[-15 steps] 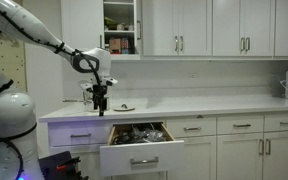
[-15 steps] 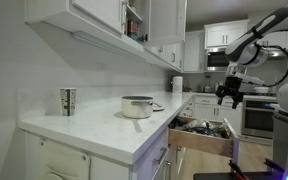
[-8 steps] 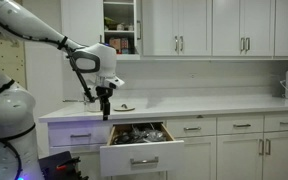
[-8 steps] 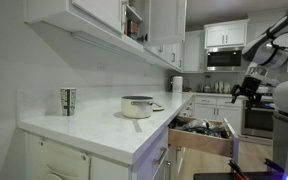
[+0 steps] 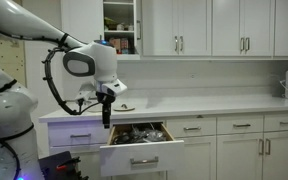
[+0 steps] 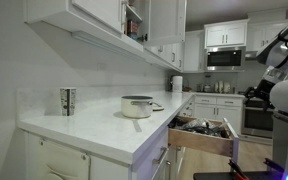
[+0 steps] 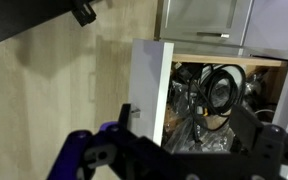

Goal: Close the top right drawer of the kitchen unit

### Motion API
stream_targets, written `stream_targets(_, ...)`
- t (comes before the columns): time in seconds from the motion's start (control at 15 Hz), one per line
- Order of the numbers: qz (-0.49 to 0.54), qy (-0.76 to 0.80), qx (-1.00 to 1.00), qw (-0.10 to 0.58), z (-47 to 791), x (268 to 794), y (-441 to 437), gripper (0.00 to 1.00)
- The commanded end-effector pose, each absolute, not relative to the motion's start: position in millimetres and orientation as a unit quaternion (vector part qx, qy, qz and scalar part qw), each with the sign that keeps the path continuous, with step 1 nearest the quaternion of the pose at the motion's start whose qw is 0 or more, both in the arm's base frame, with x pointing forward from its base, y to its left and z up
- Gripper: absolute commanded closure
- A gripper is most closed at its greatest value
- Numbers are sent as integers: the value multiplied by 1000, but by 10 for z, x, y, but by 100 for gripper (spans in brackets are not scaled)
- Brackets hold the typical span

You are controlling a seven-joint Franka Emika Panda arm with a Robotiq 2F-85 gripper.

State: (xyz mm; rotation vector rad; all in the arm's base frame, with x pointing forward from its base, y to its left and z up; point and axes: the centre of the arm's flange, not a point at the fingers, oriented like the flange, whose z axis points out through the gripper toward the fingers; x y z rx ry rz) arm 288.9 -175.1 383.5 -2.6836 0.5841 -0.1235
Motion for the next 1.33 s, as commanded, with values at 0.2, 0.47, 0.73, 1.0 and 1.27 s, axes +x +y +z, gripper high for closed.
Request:
stream_targets(0.2, -51, 275, -939, 199, 3480, 2686, -2417, 0)
stream_targets(0.47, -52, 314, -928, 194, 3252, 2599, -2565, 0)
stream_targets(0.73, -47, 306, -931, 195, 3337, 2518, -2500, 0)
stream_targets(1.0, -47, 306, -931, 195, 3345, 2519, -2499, 0)
stream_targets(1.27, -54, 306, -928, 204, 3253, 2509, -2640, 0)
